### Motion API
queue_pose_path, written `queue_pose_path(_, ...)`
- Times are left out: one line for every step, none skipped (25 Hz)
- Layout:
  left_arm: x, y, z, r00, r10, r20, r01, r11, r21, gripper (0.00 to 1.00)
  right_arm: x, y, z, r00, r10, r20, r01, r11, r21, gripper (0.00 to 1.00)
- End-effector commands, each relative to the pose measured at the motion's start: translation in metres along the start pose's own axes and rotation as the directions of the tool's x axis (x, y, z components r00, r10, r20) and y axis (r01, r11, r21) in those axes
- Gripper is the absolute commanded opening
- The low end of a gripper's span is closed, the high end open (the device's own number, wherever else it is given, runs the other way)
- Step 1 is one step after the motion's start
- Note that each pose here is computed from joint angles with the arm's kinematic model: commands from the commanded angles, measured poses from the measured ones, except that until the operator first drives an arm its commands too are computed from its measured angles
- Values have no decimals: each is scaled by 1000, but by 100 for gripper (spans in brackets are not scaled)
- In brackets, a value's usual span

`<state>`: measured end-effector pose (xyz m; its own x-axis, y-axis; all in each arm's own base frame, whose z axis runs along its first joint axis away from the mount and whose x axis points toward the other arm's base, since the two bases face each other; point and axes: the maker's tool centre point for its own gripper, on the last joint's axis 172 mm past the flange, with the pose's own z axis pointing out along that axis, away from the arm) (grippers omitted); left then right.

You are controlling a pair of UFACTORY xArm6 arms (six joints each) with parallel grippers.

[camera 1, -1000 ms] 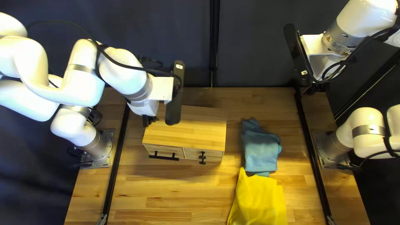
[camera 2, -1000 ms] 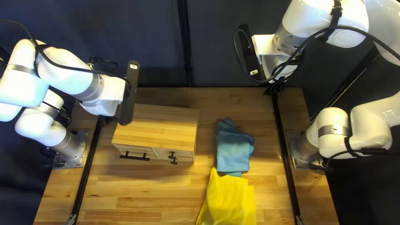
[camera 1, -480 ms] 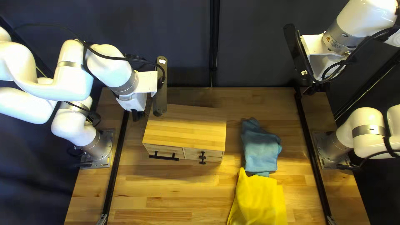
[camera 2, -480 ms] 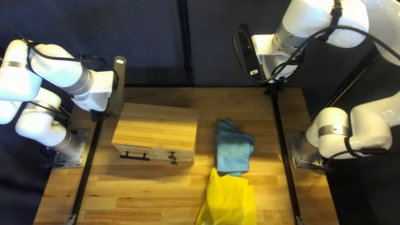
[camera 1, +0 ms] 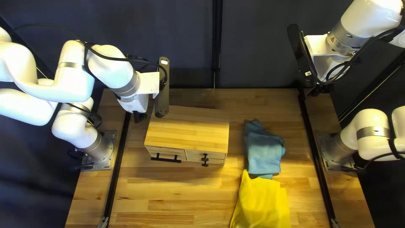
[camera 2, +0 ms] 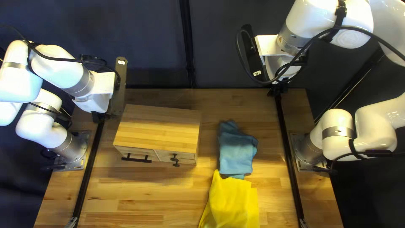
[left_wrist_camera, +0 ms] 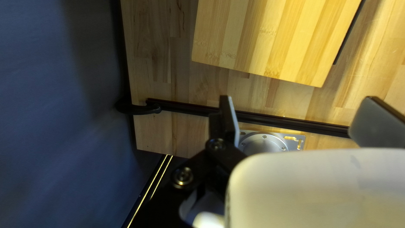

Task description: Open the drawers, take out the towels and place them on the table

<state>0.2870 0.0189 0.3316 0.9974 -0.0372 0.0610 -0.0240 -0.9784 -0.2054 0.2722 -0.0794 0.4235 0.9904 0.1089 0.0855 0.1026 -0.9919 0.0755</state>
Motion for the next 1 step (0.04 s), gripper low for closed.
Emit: queue_pose_path(0,0,0,1000,0,0,0,1000,0,100,0,0,0,1000,0,0,0,1000,0,100)
